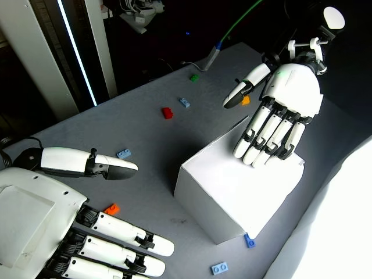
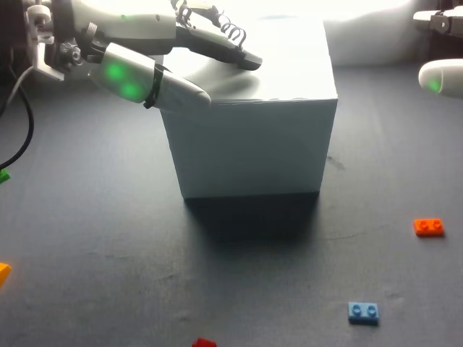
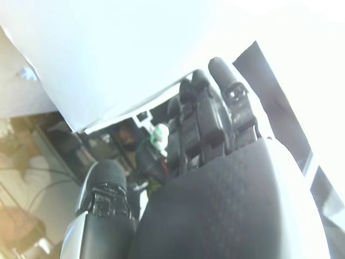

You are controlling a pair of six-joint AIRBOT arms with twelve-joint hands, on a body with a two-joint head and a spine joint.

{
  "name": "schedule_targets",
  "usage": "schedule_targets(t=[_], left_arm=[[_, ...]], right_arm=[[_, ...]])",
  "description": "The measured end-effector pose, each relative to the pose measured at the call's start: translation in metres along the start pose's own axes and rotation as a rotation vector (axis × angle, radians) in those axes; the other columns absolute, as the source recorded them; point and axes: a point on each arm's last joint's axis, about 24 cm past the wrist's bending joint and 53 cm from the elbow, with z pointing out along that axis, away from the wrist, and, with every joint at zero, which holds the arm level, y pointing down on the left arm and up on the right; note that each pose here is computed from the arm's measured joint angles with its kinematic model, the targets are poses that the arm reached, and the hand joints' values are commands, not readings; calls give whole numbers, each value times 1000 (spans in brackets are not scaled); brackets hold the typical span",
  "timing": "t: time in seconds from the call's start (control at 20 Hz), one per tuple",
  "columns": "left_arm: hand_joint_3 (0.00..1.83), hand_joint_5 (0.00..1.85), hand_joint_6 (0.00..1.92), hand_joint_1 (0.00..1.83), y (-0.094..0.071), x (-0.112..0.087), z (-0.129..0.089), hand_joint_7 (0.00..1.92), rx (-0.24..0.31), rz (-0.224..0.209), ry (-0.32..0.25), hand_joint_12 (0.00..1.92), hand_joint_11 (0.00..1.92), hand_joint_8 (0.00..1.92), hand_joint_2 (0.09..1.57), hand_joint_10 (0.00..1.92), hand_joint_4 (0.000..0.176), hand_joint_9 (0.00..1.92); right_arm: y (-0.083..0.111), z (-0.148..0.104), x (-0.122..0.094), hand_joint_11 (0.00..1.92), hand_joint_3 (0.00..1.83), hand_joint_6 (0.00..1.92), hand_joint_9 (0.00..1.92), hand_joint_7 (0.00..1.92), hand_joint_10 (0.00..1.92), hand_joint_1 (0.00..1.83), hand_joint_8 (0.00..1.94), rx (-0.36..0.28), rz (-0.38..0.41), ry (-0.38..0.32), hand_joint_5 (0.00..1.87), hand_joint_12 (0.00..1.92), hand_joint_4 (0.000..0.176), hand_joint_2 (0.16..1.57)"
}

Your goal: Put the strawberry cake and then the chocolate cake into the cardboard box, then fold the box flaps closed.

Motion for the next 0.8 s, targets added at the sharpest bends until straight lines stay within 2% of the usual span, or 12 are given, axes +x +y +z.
schedule_targets(t=[0.25,0.45,0.65,0.8], left_arm=[[0,265,4,0,1,0,-2,345,-3,-6,-5,1149,0,2,1301,5,0,386],[0,268,4,0,-3,-6,-8,344,-12,23,7,1118,0,1,1300,0,0,373],[0,295,13,0,-7,-15,-34,391,-37,38,-18,1113,0,18,1290,12,0,402],[0,262,1,0,-15,-5,-52,364,-50,74,22,1078,0,2,1283,1,0,368]], right_arm=[[0,0,0,0,0,5,337,315,1,0,1,0,0,0,294,925,0,1143],[0,0,0,0,1,7,361,342,9,0,6,0,0,0,304,943,0,1154],[0,0,0,0,0,2,350,324,1,0,0,0,-1,1,305,902,0,1140],[1,0,1,0,0,10,371,347,8,0,6,-2,-4,2,329,936,0,1146]])
